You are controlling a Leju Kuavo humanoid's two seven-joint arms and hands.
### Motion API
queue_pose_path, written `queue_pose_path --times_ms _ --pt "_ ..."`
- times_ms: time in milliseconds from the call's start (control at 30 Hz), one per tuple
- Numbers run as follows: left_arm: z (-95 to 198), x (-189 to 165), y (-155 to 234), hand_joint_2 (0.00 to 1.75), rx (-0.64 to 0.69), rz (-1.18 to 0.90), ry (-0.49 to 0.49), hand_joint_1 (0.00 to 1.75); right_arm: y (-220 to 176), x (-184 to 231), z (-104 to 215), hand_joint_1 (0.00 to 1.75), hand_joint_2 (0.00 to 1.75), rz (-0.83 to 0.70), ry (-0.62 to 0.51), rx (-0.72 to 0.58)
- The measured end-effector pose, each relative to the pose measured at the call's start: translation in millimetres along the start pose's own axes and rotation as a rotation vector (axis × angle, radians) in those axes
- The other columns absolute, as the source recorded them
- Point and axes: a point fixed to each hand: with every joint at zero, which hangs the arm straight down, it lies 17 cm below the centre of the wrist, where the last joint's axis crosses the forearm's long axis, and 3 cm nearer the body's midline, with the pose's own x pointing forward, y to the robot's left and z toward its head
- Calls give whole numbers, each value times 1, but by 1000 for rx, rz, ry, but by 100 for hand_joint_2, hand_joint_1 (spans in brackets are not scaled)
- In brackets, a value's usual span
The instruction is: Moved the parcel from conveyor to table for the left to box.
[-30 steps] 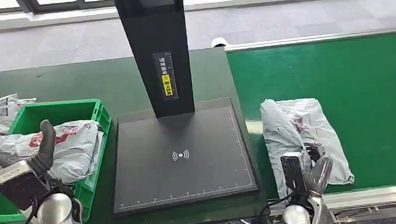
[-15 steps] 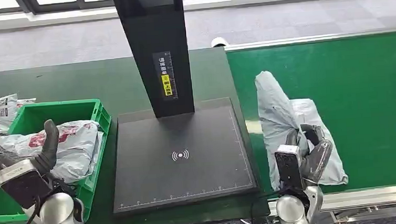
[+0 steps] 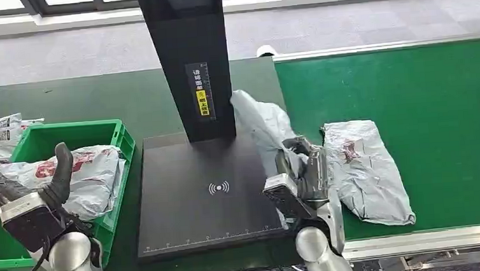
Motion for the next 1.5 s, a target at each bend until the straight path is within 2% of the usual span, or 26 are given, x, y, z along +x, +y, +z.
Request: queue_pose_path --times_ms 167,300,533,800,833,1133,1500 --pt "-2 4 1 175 5 7 -7 0 57 18 6 175 175 -43 -42 151" --pt "-3 4 2 175 9 8 -8 0 83 22 12 175 175 -82 -40 225" --pt "-3 5 1 175 9 14 -8 0 137 19 23 175 175 -231 23 395" --pt "-3 6 0 175 10 21 -5 0 164 0 35 175 175 -262 114 456" --pt "-3 6 0 175 10 21 -5 0 165 -2 35 0 175 -261 119 460" --pt "-3 5 0 175 11 22 -3 0 161 -19 35 0 175 -241 170 398" --pt "-3 5 0 175 11 22 -3 0 163 -23 40 0 175 -238 185 403"
